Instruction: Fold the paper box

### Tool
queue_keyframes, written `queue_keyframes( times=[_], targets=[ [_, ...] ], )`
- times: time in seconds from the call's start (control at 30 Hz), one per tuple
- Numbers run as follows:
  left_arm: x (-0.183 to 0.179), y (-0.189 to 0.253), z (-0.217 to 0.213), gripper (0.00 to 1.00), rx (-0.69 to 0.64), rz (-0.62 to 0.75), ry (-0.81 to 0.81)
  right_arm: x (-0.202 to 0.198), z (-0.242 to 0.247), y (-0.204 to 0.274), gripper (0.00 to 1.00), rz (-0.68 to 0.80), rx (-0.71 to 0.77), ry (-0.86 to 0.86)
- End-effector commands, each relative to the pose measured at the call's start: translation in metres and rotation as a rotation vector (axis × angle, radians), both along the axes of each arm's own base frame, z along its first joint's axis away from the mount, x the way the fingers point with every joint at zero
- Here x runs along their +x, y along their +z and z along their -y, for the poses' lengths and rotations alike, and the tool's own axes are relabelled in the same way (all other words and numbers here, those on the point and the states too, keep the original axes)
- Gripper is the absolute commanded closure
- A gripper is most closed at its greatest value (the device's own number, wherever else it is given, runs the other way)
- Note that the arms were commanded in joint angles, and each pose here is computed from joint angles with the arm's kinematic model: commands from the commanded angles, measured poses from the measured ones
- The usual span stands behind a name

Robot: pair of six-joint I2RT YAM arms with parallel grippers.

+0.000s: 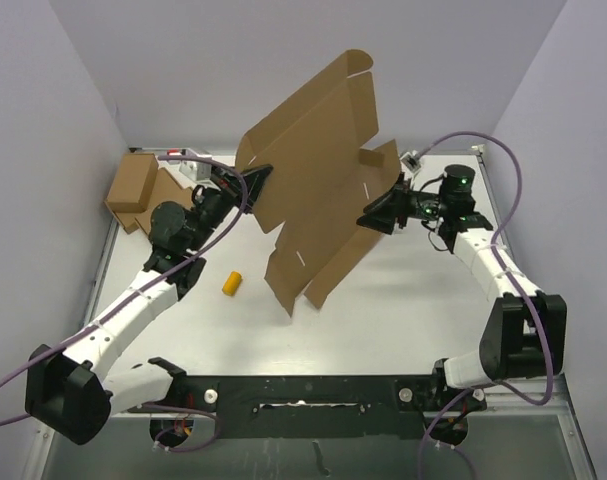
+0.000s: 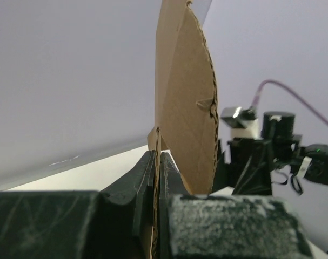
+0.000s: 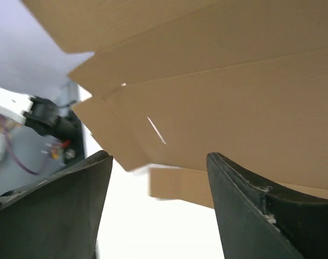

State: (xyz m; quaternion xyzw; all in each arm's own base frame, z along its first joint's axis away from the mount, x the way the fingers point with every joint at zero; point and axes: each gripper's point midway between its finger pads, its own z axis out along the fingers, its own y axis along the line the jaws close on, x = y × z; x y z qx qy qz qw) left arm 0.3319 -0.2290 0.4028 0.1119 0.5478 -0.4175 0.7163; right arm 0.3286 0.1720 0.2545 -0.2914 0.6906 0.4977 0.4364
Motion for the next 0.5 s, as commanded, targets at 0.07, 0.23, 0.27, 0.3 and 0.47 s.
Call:
queue_keyframes(
  times=[0.07, 0.23, 0.27, 0.3, 0.47],
  targets=[
    [-0.017, 0.073, -0.005, 1.00, -0.237, 0.108, 0.103, 0.023, -0.036, 0.035, 0.03, -0.266, 0.157, -0.107],
    [-0.021, 0.078, 0.004, 1.00, -0.330, 0.076, 0.086, 0.036, -0.042, 0.055, 0.00, -0.327, 0.300, -0.147],
    [-0.022, 0.078, 0.006, 1.00, -0.349, 0.067, 0.080, 0.039, -0.041, 0.056, 0.01, -0.336, 0.309, -0.169],
    [-0.022, 0.078, 0.007, 1.00, -0.366, 0.058, 0.073, 0.042, -0.040, 0.056, 0.02, -0.352, 0.312, -0.188],
    [-0.022, 0.075, 0.019, 1.00, -0.432, 0.019, 0.035, 0.043, -0.041, 0.068, 0.05, -0.357, 0.357, -0.184]
  ],
)
